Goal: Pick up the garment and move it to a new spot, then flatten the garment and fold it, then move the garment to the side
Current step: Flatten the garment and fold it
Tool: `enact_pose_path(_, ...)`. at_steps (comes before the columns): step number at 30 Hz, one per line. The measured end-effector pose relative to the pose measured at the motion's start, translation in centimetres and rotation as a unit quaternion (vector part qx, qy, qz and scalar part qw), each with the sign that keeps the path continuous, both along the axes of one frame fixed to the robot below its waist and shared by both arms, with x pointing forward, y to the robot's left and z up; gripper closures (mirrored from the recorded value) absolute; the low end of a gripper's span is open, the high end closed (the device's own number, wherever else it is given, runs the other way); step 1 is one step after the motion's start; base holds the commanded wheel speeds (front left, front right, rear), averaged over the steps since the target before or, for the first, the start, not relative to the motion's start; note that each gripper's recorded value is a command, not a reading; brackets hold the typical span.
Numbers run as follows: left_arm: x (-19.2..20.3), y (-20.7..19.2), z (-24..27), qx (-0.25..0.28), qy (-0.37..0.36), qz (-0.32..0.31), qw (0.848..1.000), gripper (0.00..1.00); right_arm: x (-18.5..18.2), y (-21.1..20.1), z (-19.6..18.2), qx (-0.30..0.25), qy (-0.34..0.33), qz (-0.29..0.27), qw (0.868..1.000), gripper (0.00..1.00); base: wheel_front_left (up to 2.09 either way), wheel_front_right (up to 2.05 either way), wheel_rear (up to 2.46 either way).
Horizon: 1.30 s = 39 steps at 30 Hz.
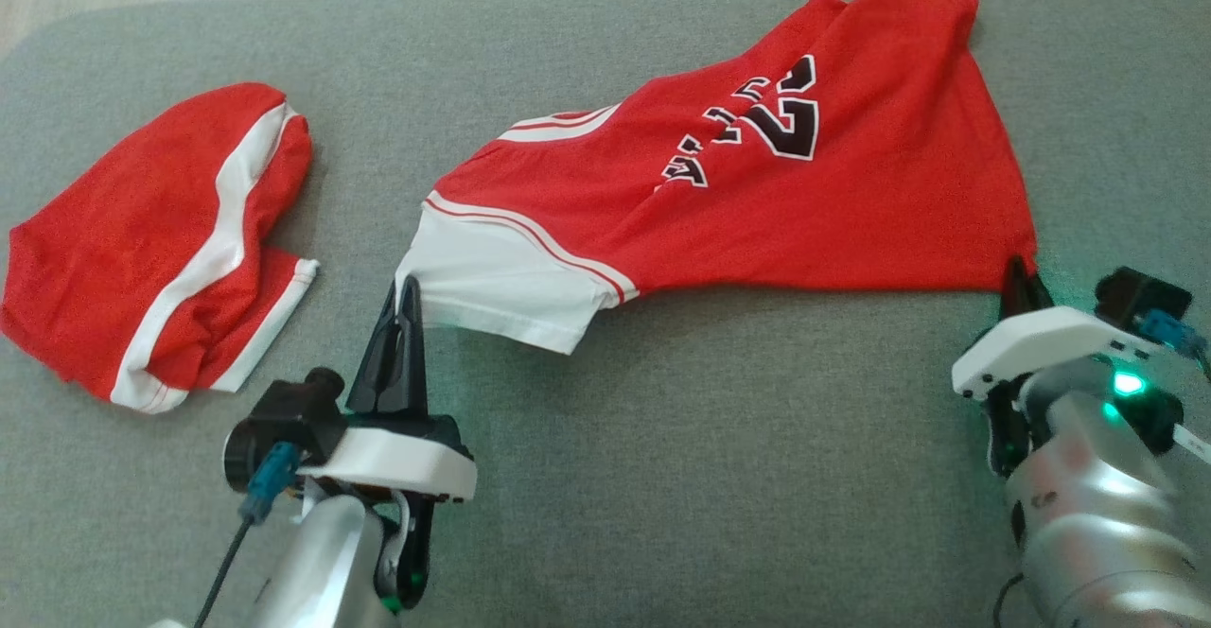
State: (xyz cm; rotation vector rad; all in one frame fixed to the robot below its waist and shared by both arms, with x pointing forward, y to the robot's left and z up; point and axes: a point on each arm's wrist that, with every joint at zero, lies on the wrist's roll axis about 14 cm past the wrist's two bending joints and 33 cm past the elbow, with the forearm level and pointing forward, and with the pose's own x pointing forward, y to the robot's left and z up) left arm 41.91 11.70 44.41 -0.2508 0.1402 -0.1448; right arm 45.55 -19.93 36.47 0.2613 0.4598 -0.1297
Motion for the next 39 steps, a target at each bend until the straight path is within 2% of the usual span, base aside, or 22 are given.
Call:
enact_pose_path(3, 0.1, -0.1, 0.3, -0.006, -0.005, -0.002, 1.0, 1.0, 0.8, 0.3, 1.4, -0.023, -0.024, 0.022, 0.999, 1.0, 0.0, 0.0, 0.0)
enact_pose_path(7, 0.4, -0.4, 2.1, -0.054, -0.027, -0.007, 0.998, 1.0, 2.8, 0.1, 5.8, -0.026, -0.1, 0.02, 0.995, 1.0, 0.0, 0.0, 0.0)
enact_pose_path(13, 2.0, -0.1, 8.9, -0.095, -0.121, -0.004, 0.988, 1.0, 4.0, 0.9, 15.2, -0.043, -0.25, 0.039, 0.966, 1.0, 0.0, 0.0, 0.0)
enact_pose_path(17, 2.8, -0.1, 17.1, -0.117, -0.232, -0.015, 0.965, 1.0, 2.9, 1.5, 20.1, -0.057, -0.322, 0.053, 0.943, 1.0, 0.0, 0.0, 0.0)
enact_pose_path(20, 2.1, -0.1, 23.2, -0.126, -0.313, -0.023, 0.941, 1.0, 1.9, 2.1, 24.8, -0.067, -0.384, 0.06, 0.919, 1.0, 0.0, 0.0, 0.0)
enact_pose_path(25, -1.3, -0.4, 31.2, -0.124, -0.407, -0.047, 0.904, 1.0, -1.2, 2.1, 32.3, -0.095, -0.464, 0.069, 0.878, 1.0, 0.0, 0.0, 0.0)
enact_pose_path(28, -3.6, -0.9, 34.3, -0.111, -0.435, -0.067, 0.891, 1.0, -3.5, 2.2, 35.6, -0.106, -0.492, 0.074, 0.861, 1.0, 0.0, 0.0, 0.0)
enact_pose_path(34, -7.3, -1.0, 38.4, -0.093, -0.458, -0.091, 0.88, 1.0, -7.6, 1.7, 39.5, -0.137, -0.512, 0.071, 0.845, 1.0, 0.0, 0.0, 0.0)
enact_pose_path(37, -8.3, -1.0, 40.1, -0.085, -0.461, -0.104, 0.877, 1.0, -8.5, 1.6, 40.5, -0.148, -0.511, 0.068, 0.844, 1.0, 0.0, 0.0, 0.0)
enact_pose_path(39, -8.5, -1.3, 41.0, -0.076, -0.463, -0.116, 0.876, 1.0, -8.5, 1.4, 40.7, -0.153, -0.5, 0.063, 0.85, 1.0, 0.0, 0.0, 0.0)
